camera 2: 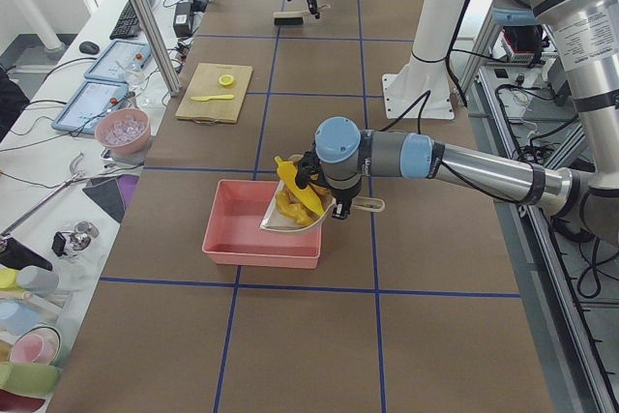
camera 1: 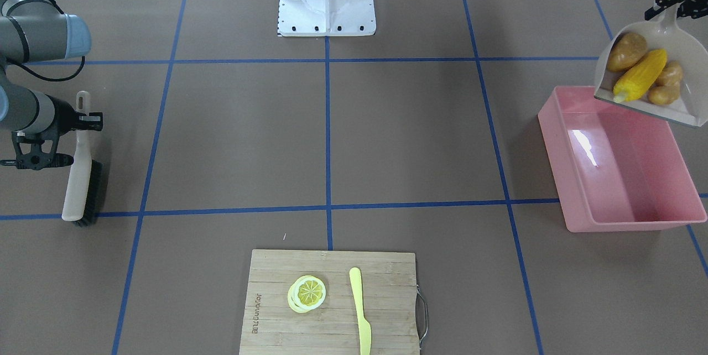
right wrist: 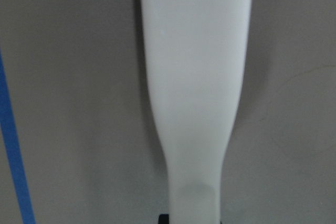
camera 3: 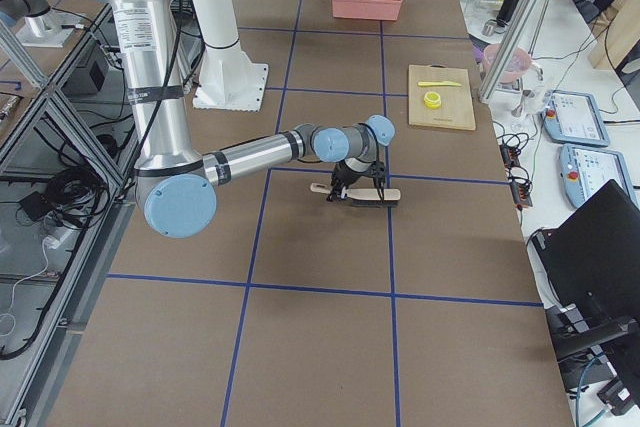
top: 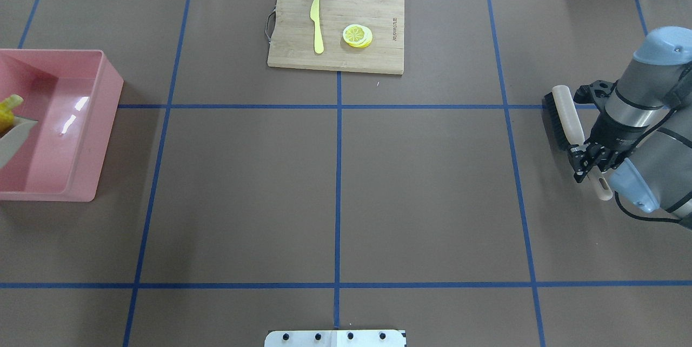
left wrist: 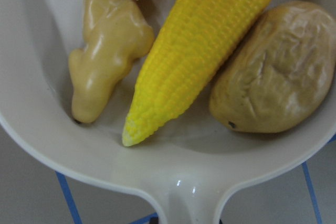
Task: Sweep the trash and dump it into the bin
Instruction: 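Tilt the dustpan into the pink bin while the right gripper sets the brush down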
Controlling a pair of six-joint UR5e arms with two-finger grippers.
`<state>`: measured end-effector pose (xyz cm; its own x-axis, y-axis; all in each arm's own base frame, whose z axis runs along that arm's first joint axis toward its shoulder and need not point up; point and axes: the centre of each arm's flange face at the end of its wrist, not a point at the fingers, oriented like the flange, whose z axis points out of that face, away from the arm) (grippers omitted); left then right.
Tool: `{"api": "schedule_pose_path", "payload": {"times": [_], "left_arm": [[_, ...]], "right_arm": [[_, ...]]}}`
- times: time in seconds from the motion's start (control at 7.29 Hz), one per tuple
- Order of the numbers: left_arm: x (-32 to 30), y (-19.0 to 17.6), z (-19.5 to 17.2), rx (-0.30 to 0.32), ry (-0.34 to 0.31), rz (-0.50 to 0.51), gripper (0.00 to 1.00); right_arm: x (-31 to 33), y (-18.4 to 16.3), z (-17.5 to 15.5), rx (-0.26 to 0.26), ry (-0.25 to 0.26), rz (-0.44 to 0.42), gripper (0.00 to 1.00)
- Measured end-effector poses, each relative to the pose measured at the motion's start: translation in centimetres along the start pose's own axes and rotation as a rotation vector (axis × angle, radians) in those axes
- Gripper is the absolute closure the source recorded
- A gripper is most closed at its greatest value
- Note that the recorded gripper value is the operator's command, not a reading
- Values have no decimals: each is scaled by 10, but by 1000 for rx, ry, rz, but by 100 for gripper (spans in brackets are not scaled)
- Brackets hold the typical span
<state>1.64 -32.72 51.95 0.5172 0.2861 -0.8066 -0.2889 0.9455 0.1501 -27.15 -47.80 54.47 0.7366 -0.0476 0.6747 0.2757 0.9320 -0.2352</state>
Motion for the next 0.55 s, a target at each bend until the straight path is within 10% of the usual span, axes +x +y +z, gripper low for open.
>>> {"api": "schedule_pose_path", "payload": {"times": [0.41, 0.55], "left_arm": [[19, 4, 25, -154, -14, -30, 100], [20, 5, 30, -189, -13, -50, 100]], "right_arm": [[-5, -6, 1, -4, 0, 0, 80], [-5, -6, 2, -5, 0, 3, 21]]}}
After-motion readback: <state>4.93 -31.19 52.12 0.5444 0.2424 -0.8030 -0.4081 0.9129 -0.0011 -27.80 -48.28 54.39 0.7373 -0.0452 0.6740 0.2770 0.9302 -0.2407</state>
